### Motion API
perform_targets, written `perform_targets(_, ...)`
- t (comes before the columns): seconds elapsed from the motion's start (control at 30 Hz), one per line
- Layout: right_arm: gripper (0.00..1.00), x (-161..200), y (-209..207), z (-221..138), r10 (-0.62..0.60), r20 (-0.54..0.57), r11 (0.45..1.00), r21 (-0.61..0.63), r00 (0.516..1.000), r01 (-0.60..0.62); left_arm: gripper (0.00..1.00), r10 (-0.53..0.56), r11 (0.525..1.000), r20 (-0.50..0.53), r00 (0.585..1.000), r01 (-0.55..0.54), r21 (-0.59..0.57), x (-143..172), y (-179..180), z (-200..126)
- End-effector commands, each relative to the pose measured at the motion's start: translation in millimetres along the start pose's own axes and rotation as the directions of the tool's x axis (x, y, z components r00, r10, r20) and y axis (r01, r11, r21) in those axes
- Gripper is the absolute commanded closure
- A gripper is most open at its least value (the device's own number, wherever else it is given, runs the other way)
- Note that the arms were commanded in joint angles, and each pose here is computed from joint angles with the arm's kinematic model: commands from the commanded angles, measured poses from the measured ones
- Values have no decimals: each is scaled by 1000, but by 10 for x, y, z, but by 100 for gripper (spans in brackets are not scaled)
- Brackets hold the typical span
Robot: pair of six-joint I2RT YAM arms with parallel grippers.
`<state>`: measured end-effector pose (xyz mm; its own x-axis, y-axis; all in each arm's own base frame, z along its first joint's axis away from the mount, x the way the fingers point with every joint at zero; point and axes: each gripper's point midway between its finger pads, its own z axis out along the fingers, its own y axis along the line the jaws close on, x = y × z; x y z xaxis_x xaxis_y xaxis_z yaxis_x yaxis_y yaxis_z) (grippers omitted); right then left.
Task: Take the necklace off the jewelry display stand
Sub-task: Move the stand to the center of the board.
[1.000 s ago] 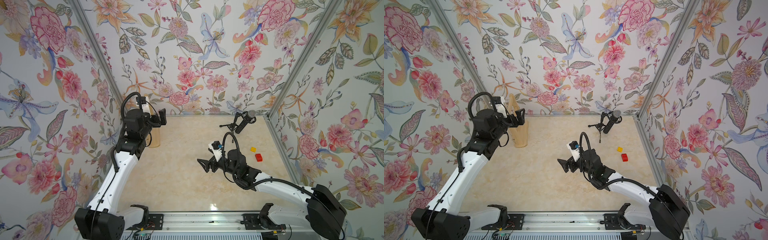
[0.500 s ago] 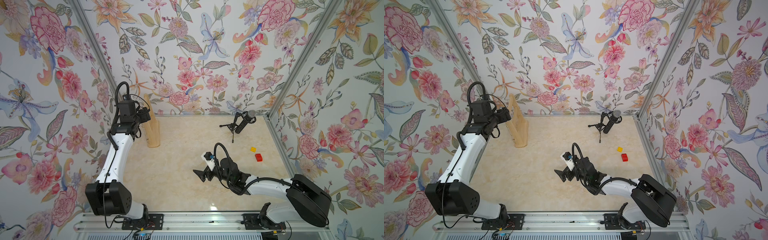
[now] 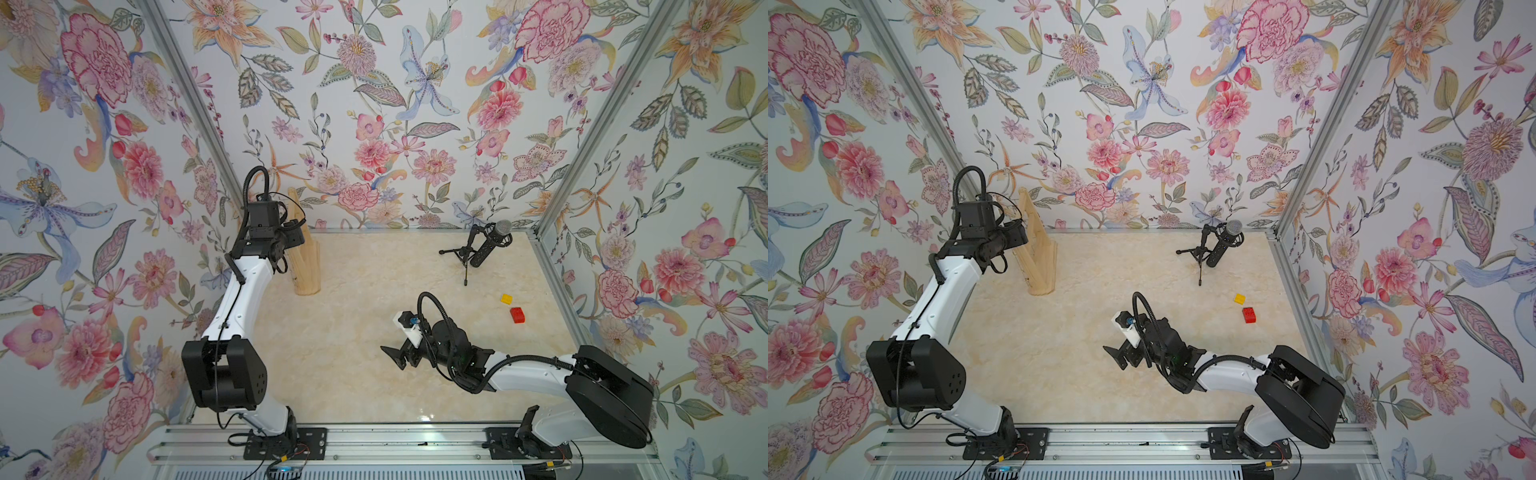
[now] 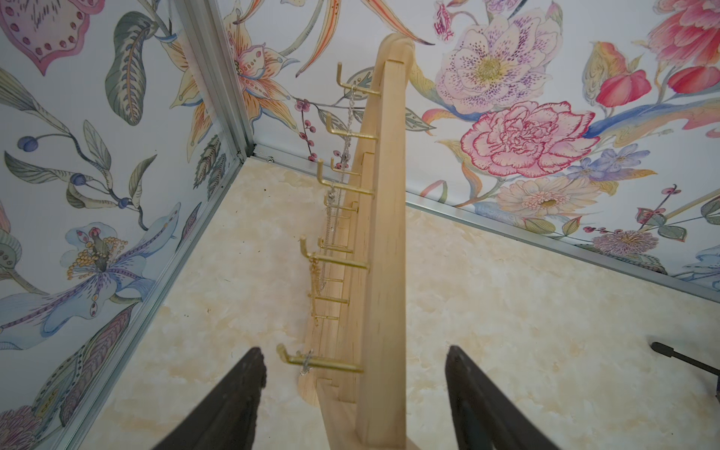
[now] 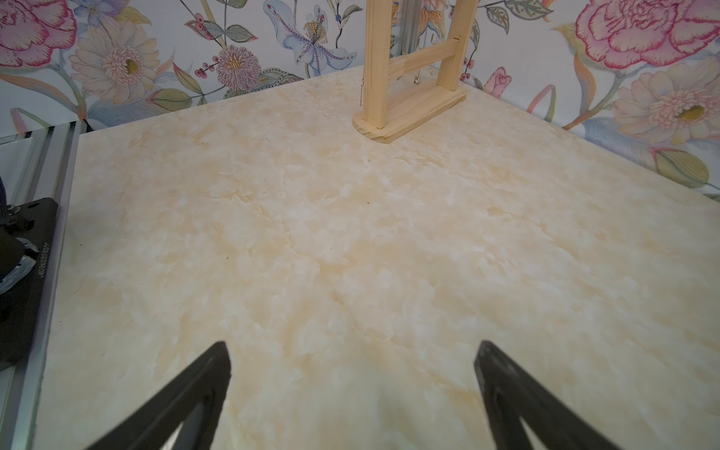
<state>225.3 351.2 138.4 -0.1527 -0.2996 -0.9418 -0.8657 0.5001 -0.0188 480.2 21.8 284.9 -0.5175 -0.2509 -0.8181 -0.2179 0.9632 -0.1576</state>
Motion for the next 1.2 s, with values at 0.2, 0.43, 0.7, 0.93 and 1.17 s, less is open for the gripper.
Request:
perform_targets(0.2,0,-70,-5,28,-33,10,999,15,999,32,34,-6,1000,-9,1000,6,5,53,-215,7)
perform_targets(0.43,0,-68,-2,30,-44,3,999,19,999,44,40,-28,999,-3,1000,29,41,63,-372,-15)
perform_targets(0.7,0,-57,-17,46,-46,-8,999,28,999,46,40,-37,993,-8,999,37,111,115,-701,-18)
perform_targets(0.93,0,-50,-15,56,-46,-15,999,29,999,46,37,-32,988,-16,999,34,153,156,-978,-2)
perform_targets(1.17,0,-48,-22,57,-46,-18,998,34,999,46,29,-55,978,-14,998,57,202,147,-1190,-35)
